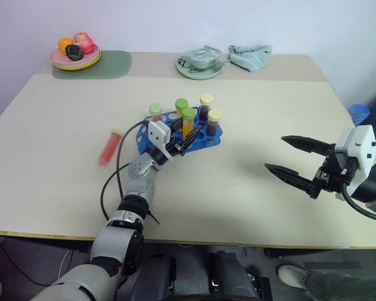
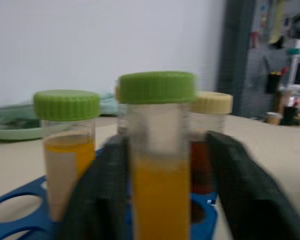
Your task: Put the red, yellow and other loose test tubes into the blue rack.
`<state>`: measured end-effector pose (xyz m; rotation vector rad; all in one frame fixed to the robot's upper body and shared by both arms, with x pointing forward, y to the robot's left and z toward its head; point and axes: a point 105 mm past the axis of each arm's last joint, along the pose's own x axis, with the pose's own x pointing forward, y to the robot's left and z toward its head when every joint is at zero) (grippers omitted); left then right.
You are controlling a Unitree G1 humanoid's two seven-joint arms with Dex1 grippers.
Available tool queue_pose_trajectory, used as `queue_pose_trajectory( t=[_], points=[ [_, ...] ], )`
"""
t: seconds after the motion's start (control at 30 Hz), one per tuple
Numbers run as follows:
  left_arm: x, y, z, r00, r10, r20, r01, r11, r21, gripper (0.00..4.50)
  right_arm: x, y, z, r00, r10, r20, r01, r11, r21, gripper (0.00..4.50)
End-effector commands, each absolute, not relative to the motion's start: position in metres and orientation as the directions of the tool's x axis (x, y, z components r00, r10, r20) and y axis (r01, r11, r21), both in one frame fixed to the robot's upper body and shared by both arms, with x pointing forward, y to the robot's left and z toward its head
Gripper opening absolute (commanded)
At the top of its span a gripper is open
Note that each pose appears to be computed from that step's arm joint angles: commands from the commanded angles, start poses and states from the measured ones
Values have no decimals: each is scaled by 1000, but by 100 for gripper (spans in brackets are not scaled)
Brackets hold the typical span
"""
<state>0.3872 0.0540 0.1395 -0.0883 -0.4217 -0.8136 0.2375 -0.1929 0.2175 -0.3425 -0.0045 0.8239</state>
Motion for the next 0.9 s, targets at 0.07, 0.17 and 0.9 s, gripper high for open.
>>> queue_pose_trajectory(
  t=[0.07,0.17,0.9],
  points=[
    [384,54,158,591,-669,452,705,700,114,433,234,-192,228,681,728,-86,-706,621,-340,378],
    [377,61,186,554,-655,514,698,702,143,433,236,-189,227,674,734,-79,-711,616,-339,378],
    [389,240,205,948,-207,-241,201,978,-51,433,262,-171,216,601,798,-36,-764,561,-318,378]
  ],
)
